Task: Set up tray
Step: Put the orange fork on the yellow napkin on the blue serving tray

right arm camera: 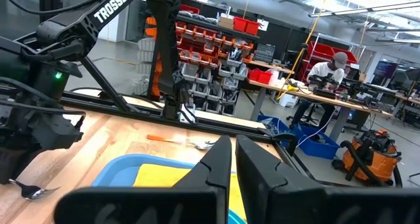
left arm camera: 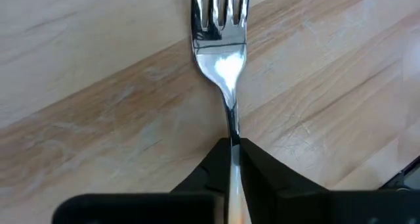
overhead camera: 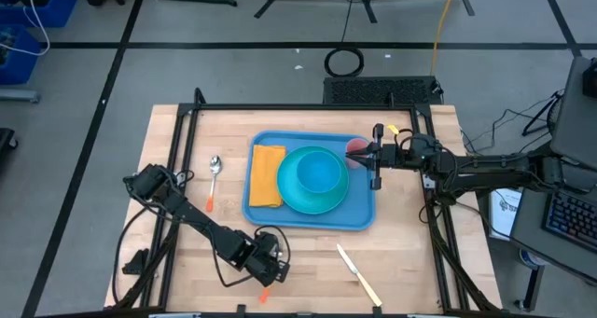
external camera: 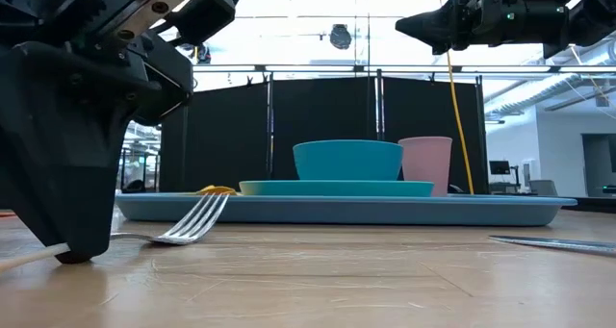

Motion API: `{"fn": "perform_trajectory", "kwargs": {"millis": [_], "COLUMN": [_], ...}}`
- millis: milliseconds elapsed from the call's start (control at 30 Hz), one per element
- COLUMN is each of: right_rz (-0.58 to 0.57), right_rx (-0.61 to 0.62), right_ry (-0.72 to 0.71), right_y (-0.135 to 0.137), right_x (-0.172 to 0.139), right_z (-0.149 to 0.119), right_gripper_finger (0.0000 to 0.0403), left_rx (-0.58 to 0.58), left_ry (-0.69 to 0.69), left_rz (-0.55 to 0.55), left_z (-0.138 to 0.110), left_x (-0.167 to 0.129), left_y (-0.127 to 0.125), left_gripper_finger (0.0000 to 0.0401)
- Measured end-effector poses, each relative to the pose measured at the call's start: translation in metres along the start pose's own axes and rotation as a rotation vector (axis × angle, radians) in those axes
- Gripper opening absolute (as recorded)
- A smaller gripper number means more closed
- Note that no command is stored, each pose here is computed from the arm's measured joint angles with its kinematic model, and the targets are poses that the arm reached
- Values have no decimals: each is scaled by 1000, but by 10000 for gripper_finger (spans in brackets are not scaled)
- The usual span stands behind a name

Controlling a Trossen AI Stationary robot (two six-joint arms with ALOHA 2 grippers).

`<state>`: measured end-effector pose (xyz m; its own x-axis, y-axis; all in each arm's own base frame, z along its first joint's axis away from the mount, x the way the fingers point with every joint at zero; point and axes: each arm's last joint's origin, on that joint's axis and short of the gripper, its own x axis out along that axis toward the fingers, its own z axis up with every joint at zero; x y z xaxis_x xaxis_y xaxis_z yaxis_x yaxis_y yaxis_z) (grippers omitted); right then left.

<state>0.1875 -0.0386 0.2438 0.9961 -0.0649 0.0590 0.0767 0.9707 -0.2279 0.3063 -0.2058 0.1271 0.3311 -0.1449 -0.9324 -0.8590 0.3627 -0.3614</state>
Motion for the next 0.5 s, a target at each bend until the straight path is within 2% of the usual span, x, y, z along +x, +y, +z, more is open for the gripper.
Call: {"fn": "perform_trajectory", "kwargs": {"millis": [133,500], "right_rz": [0,1], "right_rx": [0,1], "right_ry": [1,3], "right_y": [0,0], "right_x": [0,0], "right_z": [0,0], "right_gripper_finger": [13,13], "left_rx": [-2,6], "left_ry": [-19,-57], "left_rz": [-9,-35], "left_z": [0,1], "left_x": [0,0], "left_y": [-1,-2], "left_gripper_finger": [10,9]}}
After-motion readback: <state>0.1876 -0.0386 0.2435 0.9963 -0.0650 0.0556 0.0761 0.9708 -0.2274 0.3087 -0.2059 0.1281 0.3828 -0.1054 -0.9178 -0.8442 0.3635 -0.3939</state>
